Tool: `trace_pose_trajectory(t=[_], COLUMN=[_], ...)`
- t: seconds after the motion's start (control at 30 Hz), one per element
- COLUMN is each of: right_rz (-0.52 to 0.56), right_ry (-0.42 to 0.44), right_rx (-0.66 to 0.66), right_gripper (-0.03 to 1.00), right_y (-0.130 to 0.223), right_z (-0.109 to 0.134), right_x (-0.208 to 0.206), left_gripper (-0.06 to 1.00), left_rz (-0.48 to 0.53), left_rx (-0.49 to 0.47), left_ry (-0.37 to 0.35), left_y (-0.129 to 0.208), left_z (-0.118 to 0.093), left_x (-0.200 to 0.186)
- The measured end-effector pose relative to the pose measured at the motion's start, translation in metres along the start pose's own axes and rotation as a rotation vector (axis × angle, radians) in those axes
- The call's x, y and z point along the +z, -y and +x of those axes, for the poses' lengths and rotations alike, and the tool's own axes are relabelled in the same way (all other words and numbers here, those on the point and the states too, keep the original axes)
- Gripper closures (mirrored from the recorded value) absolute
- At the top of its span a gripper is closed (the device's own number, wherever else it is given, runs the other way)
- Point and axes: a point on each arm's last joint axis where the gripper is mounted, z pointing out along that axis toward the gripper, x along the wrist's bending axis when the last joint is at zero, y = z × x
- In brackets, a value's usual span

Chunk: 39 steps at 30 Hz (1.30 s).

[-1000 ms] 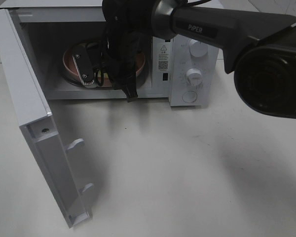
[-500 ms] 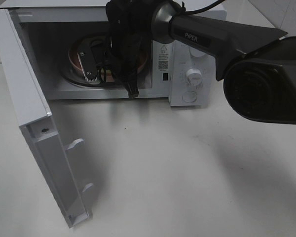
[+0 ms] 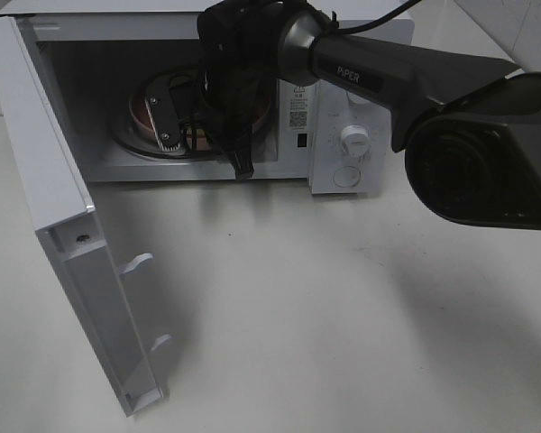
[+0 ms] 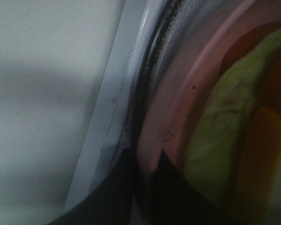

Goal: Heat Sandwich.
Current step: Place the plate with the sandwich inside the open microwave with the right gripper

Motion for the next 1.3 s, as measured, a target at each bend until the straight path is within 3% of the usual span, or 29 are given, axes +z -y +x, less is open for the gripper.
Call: trace_pose_trajectory(t=[0.17,0.27,0.33,0.47,0.7,1.3], right_rz=[-0.001,-0.001,-0.001,-0.006,-0.037,-0.108], right_ry=[0.003,0.001,0.001,-0.005,0.009,0.114], right_rx=[0.0,0.0,0.0,-0.001,0.005,0.056], right_gripper=[0.74,0.58,0.55,0.38,0.22,0.2], right_y=[0.0,0.0,0.0,0.0,0.0,0.007], right_z=[0.0,0.0,0.0,0.003,0.009,0.031], right_x=[0.001,0.002,0.002,0.002,-0.003,-0.036], left_gripper=[-0.05,-0.05,-0.05,-0.05,-0.05,-0.05], left_rz=[0.0,0.0,0.0,0.0,0.0,0.0], left_rx=[0.0,0.0,0.0,0.0,0.0,0.0], left_ry=[0.0,0.0,0.0,0.0,0.0,0.0], left_y=[0.0,0.0,0.0,0.0,0.0,0.0], left_z=[0.0,0.0,0.0,0.0,0.0,0.0], left_x=[0.0,0.0,0.0,0.0,0.0,0.0])
